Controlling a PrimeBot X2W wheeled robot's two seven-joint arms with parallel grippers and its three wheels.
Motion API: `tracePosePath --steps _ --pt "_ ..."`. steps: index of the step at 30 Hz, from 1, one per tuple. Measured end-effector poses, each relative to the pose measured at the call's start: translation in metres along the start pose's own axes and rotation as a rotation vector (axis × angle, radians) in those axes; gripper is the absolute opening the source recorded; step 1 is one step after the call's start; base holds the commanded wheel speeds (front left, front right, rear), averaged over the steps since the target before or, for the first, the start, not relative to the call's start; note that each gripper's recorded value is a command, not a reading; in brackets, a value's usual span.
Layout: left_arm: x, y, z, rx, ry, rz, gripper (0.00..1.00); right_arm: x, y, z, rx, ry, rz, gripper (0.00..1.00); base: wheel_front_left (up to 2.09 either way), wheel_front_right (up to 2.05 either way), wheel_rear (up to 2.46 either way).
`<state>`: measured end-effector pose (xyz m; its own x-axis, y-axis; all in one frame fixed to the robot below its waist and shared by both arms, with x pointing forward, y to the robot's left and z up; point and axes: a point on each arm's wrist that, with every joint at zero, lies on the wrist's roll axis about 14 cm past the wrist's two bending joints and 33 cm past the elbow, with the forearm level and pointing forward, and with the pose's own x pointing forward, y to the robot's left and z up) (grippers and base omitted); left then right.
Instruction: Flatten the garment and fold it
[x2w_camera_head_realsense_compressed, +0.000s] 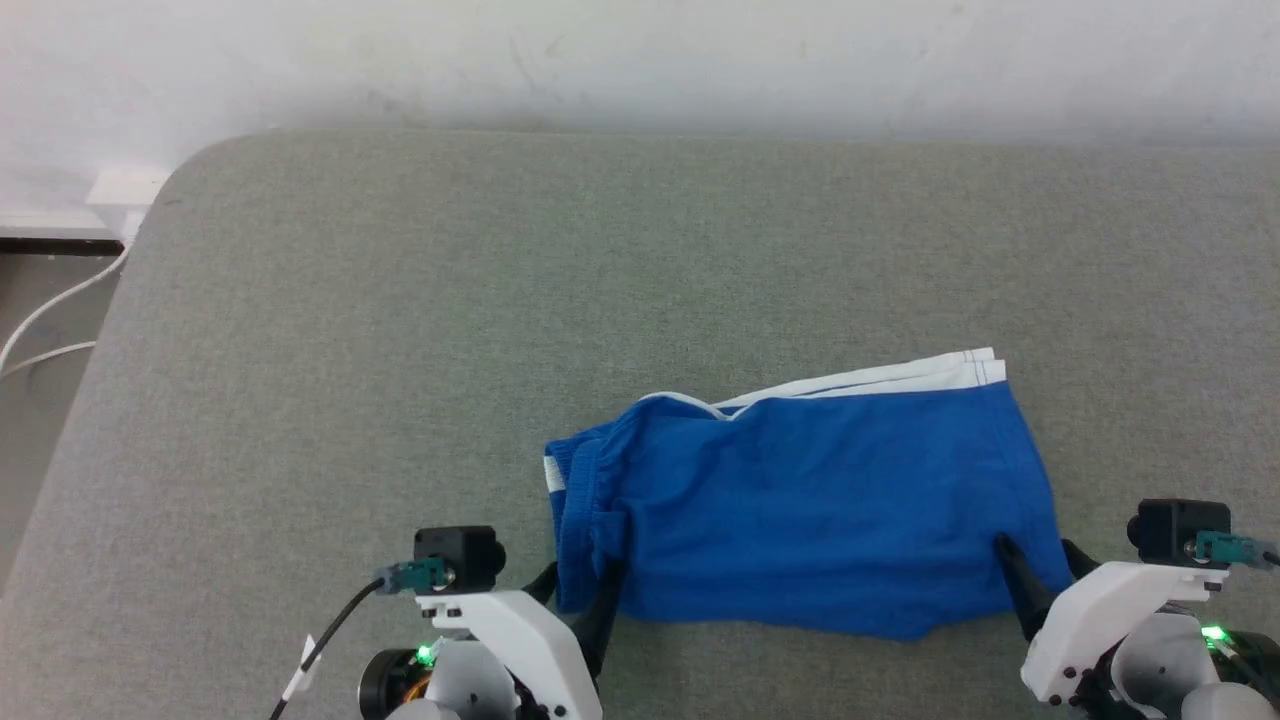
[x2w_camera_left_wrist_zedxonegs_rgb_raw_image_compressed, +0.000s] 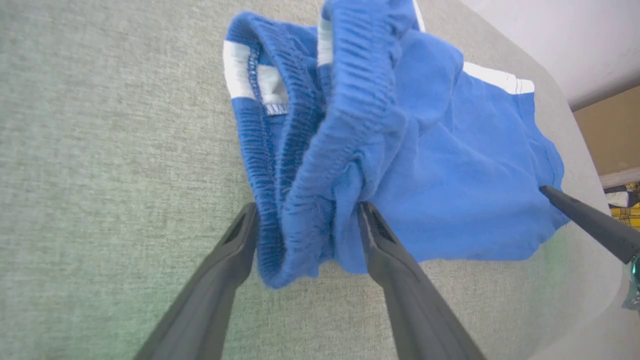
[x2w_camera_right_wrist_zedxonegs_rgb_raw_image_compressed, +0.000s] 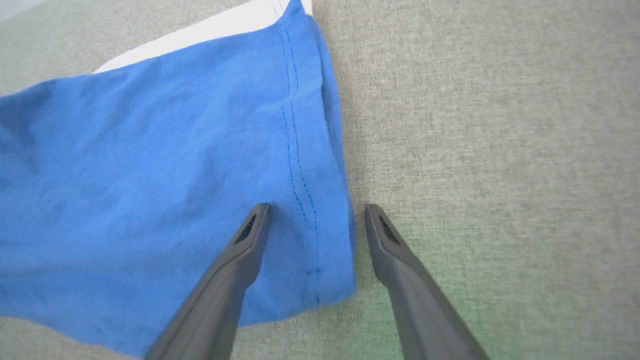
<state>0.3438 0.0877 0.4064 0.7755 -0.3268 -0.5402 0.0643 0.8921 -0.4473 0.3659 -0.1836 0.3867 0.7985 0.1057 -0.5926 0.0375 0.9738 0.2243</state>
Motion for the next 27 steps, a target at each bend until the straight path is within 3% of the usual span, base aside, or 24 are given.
tracePosePath --steps 4,9,14,20,27 --pt "-0.001 0.009 0.007 -0.015 -0.064 0.03 1.0 0.004 0.004 0.009 0.003 -0.06 0.012 1.0 0.0 0.0 0.0" --pt "-0.008 0.019 0.03 0.002 -0.202 0.049 1.0 0.007 0.015 0.052 -0.023 -0.217 0.036 1.0 0.0 0.0 0.0" --pt "-0.021 0.037 0.066 0.088 -0.424 0.095 1.0 0.016 0.02 0.071 -0.056 -0.259 0.036 1.0 0.0 0.0 0.0" --pt "-0.033 0.054 0.105 0.188 -0.61 0.152 1.0 0.038 0.01 0.059 -0.054 -0.131 -0.007 1.0 0.0 0.0 0.0" --pt "-0.05 0.05 0.146 0.261 -0.763 0.165 1.0 0.054 0.007 0.029 -0.033 0.106 -0.022 1.0 0.0 0.0 0.0"
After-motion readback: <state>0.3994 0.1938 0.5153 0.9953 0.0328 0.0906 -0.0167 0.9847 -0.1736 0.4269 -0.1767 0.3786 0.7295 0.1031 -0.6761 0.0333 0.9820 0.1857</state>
